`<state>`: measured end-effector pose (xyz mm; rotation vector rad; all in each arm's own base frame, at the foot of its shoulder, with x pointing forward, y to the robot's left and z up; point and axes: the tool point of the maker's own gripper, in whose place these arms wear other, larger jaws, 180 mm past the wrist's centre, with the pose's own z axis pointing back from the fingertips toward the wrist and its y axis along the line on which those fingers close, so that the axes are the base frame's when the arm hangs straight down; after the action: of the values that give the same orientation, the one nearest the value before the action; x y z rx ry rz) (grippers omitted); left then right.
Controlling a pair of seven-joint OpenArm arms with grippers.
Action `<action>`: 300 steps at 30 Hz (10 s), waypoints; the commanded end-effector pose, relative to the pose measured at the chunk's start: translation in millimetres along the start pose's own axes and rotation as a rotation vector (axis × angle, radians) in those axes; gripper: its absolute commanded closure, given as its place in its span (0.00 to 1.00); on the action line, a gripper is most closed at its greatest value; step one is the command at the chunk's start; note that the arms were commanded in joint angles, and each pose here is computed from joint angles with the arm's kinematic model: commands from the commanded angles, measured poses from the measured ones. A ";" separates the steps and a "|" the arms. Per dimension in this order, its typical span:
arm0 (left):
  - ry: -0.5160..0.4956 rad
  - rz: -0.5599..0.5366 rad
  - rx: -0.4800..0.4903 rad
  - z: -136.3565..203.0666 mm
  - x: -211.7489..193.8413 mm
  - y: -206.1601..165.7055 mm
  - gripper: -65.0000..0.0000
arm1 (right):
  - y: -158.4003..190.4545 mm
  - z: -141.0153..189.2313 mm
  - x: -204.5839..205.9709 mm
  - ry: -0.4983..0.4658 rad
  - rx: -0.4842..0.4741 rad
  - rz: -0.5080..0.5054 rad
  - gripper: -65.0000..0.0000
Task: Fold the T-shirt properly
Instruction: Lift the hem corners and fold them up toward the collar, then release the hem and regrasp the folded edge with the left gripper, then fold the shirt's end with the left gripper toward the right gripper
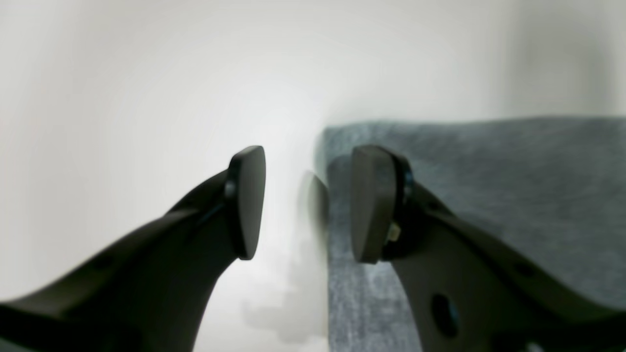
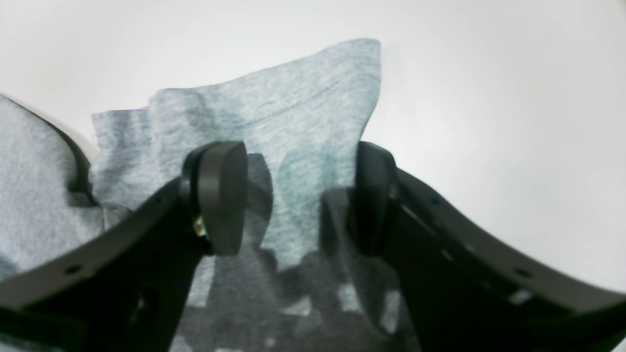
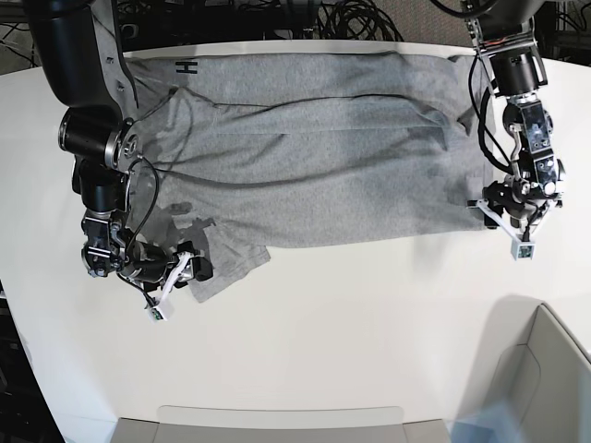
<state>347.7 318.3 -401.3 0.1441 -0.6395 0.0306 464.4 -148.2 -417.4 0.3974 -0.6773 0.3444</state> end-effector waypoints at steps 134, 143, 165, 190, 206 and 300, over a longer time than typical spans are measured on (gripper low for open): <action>0.120 -0.149 0.088 144.1 -108.4 6.6 0.53 | 48.2 216.3 -172.6 0.468 -0.569 0.352 0.61; 0.228 -0.063 0.100 130.4 -115.0 19.7 0.53 | 48.6 213.9 -168.0 0.459 -0.567 0.359 0.61; 0.259 -0.212 0.153 120.7 -109.4 13.7 0.52 | 48.8 212.8 -167.6 0.457 -0.565 0.357 0.61; 0.574 -0.144 -0.174 45.7 -233.9 -56.2 0.56 | 40.3 202.1 -161.2 0.453 -0.558 0.343 0.61; 0.585 -0.098 -0.057 53.2 -236.6 7.5 1.00 | 39.9 202.4 -159.5 0.448 -0.560 0.342 0.61; 0.065 -0.518 -0.434 139.6 -58.7 -267.1 1.00 | 60.2 179.1 -135.4 0.389 -0.504 0.392 0.61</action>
<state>231.5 40.3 -367.1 -0.1030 -0.4781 -0.5955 238.3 -201.4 -372.8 -0.2726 -0.4065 0.5710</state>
